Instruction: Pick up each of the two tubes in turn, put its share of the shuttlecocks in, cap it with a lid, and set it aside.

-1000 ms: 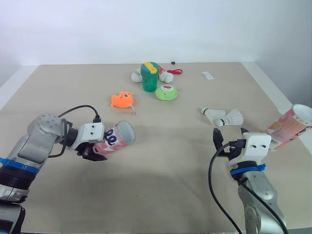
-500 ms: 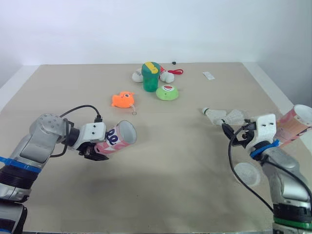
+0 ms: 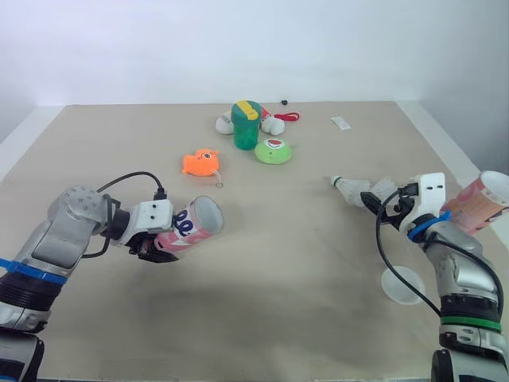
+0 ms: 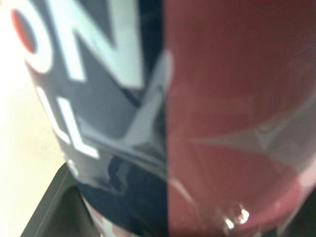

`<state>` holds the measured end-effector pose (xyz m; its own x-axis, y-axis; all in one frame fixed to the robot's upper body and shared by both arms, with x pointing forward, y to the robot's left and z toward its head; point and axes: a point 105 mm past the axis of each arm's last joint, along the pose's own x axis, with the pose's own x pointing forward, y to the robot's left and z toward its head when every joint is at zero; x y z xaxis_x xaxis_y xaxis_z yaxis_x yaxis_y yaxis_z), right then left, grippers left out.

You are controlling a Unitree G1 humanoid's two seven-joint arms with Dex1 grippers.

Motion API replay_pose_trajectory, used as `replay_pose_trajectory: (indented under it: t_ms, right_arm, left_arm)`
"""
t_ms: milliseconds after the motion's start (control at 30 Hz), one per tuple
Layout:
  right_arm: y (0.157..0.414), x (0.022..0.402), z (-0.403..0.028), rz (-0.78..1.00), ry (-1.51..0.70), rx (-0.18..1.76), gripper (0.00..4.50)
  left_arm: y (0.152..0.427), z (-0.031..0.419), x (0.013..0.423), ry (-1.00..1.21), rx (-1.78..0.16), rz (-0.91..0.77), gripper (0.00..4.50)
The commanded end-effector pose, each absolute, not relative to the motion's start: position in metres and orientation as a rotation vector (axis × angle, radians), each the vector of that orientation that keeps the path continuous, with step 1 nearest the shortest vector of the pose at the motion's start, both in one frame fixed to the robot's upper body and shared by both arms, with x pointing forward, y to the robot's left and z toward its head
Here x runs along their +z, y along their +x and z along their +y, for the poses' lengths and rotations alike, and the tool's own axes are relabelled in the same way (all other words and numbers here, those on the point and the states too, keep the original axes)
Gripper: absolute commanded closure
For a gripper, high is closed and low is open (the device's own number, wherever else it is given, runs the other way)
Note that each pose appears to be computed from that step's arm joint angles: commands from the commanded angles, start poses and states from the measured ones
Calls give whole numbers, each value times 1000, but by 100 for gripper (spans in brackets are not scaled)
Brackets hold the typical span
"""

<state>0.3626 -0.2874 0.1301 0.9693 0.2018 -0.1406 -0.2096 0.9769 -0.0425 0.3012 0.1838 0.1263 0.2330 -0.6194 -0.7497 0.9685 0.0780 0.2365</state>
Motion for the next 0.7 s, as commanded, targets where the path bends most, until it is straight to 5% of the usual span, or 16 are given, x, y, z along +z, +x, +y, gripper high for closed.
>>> replay_pose_trajectory:
  t_ms: [33,167,433,700]
  right_arm:
    - [356,149,-285,86,-82,231,4]
    - [351,150,-285,87,-74,222,79]
    - [339,144,-279,119,-53,229,436]
    - [324,142,-272,124,1,263,445]
  left_arm:
    - [294,176,114,786,-1324,550,126]
    - [294,175,113,781,-1324,548,126]
    - [296,173,113,781,-1326,542,126]
    - [295,172,111,773,-1330,546,126]
